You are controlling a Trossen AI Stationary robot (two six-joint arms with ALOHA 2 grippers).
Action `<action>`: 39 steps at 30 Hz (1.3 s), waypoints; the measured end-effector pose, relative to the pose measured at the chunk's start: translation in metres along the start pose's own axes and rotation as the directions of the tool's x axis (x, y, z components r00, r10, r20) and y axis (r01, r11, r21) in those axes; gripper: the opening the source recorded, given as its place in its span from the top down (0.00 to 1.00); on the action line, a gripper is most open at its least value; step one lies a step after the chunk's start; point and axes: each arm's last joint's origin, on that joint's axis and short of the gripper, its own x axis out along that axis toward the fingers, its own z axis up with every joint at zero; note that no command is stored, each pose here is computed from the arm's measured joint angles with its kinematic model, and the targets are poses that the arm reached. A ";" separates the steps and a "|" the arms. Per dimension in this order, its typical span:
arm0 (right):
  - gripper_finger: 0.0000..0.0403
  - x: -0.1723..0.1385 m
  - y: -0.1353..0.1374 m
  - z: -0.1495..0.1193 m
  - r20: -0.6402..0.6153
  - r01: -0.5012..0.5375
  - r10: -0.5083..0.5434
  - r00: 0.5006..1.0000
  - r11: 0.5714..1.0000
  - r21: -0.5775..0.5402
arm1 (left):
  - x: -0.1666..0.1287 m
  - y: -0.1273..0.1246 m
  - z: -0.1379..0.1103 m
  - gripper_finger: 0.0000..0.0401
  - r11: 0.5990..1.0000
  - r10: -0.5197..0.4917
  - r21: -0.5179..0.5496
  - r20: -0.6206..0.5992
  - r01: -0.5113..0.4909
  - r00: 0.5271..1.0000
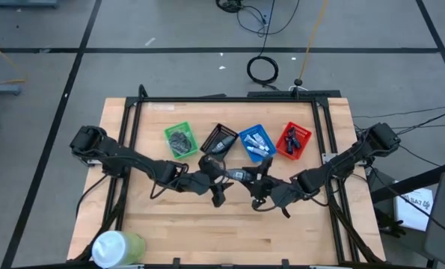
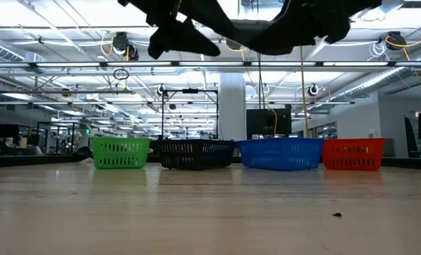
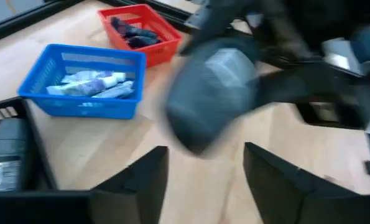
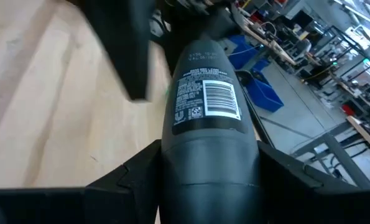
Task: Pick & Place Travel size toiletries
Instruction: Put the black roll-on deodorant into the black bin
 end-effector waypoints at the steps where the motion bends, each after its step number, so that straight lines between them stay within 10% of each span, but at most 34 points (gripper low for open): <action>1: 0.50 -0.001 0.000 0.001 0.003 -0.002 0.002 1.000 1.000 0.004 | 0.001 0.002 0.000 0.46 1.000 0.007 -0.002 -0.004 -0.007 1.000; 16: 0.50 -0.009 0.005 0.007 0.052 -0.013 0.012 0.999 1.000 0.019 | 0.001 -0.007 0.016 0.19 0.982 -0.164 -0.081 0.103 0.172 0.981; 39: 0.50 -0.011 0.005 0.014 0.107 -0.011 0.011 0.994 1.000 0.001 | 0.001 -0.005 0.023 0.33 0.967 -0.169 -0.164 0.157 0.195 0.973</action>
